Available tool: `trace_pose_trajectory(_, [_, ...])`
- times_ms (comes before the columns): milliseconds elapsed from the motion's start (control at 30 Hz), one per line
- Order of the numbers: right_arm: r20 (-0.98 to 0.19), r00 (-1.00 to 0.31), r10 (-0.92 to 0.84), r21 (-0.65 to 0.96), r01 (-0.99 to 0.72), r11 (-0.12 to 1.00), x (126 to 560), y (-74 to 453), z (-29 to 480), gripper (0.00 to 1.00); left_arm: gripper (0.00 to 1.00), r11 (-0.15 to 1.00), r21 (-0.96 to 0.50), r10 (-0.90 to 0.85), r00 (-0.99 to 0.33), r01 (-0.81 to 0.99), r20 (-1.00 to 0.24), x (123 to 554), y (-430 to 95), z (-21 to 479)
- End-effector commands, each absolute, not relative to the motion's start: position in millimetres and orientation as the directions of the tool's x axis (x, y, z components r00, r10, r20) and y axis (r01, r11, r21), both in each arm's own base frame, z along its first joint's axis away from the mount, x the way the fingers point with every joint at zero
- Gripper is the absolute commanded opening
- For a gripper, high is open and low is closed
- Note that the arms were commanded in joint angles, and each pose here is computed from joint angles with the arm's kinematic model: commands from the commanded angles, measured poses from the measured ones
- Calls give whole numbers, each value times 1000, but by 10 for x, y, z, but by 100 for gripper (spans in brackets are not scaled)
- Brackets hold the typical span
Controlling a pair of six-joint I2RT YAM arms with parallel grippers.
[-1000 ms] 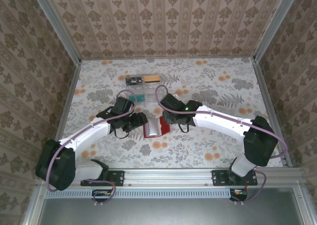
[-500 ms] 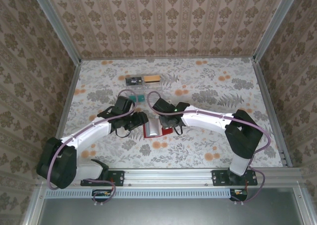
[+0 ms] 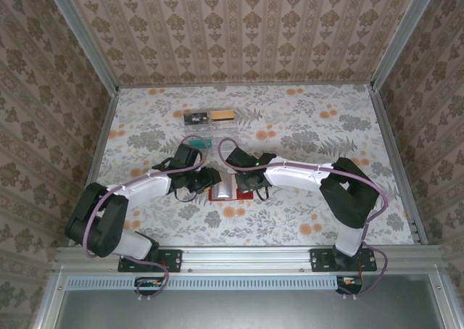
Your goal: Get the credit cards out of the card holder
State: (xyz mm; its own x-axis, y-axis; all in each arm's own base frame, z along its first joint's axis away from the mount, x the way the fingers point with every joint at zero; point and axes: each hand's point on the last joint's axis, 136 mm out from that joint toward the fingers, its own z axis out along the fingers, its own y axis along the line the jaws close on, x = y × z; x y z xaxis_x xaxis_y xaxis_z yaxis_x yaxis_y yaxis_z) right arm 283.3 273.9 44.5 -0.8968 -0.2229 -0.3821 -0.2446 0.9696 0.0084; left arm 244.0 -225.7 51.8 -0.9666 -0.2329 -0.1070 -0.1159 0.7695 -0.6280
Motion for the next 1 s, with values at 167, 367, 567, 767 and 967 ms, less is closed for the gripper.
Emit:
trace_pose_trajectory(167, [-359, -911, -203, 18, -224, 974, 2806, 2707, 333, 10, 41, 753, -650, -206, -975, -104, -82, 2435, -2353, 450])
trace_pose_trajectory(367, [-354, -914, -197, 23, -219, 976, 2810, 2697, 316, 11, 41, 745, -660, -188, -980, -97, -68, 2431, -2420, 407])
trace_pose_trajectory(567, [-344, -925, -164, 66, -199, 978, 2818, 2690, 268, 12, 44, 710, -703, -155, -984, -49, -88, 2457, -2560, 502])
trace_pose_trajectory(767, [-327, -936, -131, 123, -179, 976, 2819, 2696, 215, 13, 45, 674, -738, -114, -990, -14, -86, 2458, -2697, 544])
trace_pose_trajectory(967, [-317, -943, -98, 161, -156, 975, 2826, 2674, 198, 13, 45, 638, -770, -73, -992, 33, -103, 2470, -2851, 648])
